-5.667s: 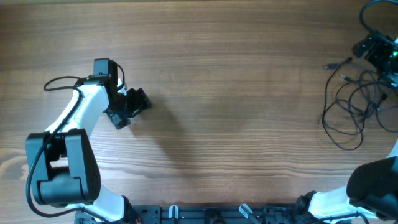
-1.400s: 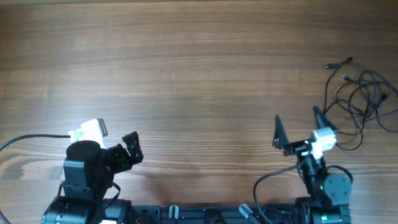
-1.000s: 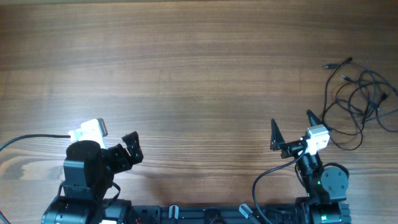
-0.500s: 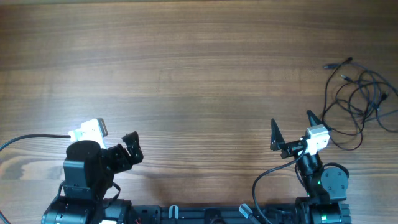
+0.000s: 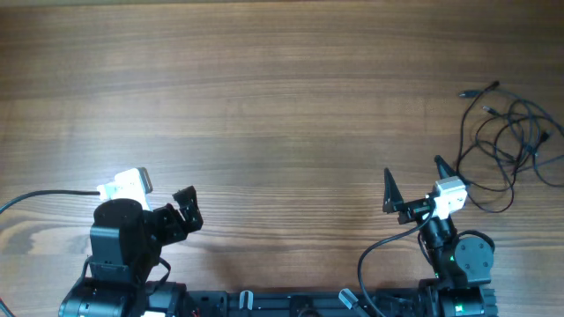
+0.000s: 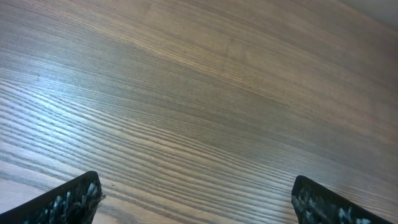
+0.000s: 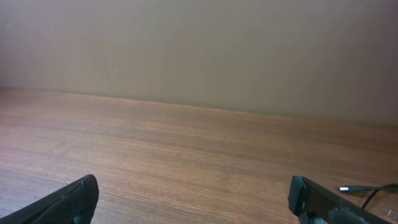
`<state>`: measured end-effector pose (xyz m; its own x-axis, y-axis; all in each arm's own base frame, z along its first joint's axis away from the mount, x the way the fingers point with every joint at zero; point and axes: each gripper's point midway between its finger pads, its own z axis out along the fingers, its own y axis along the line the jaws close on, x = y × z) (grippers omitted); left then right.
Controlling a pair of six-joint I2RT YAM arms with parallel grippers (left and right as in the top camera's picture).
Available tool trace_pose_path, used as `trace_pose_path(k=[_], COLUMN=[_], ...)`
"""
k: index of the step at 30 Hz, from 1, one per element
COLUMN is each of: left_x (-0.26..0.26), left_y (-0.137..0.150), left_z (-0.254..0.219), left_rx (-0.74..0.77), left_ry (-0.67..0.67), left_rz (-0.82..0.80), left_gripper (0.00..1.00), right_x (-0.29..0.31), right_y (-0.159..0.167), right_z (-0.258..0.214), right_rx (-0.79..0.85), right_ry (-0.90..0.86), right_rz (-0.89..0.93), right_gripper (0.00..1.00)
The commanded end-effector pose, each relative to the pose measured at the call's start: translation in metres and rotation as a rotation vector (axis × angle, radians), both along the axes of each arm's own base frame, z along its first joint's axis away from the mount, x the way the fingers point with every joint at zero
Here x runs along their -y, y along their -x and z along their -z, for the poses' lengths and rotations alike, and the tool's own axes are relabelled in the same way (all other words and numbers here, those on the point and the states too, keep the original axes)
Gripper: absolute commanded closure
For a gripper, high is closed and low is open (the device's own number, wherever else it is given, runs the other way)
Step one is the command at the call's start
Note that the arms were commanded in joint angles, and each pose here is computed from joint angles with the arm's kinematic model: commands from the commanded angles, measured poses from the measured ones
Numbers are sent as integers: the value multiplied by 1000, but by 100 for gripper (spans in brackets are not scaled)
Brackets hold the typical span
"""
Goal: Untangle cables
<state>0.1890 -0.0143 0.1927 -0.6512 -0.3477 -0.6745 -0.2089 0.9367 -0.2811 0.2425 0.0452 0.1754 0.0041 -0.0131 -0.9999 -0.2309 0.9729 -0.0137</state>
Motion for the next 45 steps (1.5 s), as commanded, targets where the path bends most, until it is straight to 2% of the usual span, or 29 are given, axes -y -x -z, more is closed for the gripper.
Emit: trace_pose_path(k=[1, 27, 34, 45], left_x=[2, -5, -27, -25], left_y=[0, 7, -9, -46], left_z=[0, 0, -14, -26], left_rx=[4, 11, 238, 731], left_ry=[-5, -8, 9, 30], left_rz=[17, -14, -133, -94], left_gripper=[0, 0, 0, 0], right_x=[-2, -2, -2, -2], right_y=[1, 1, 1, 1], right_z=[-3, -3, -3, -3], right_rx=[16, 16, 15, 15], right_ry=[5, 5, 5, 5], right_rz=[-16, -16, -16, -16], right_gripper=[0, 0, 0, 0])
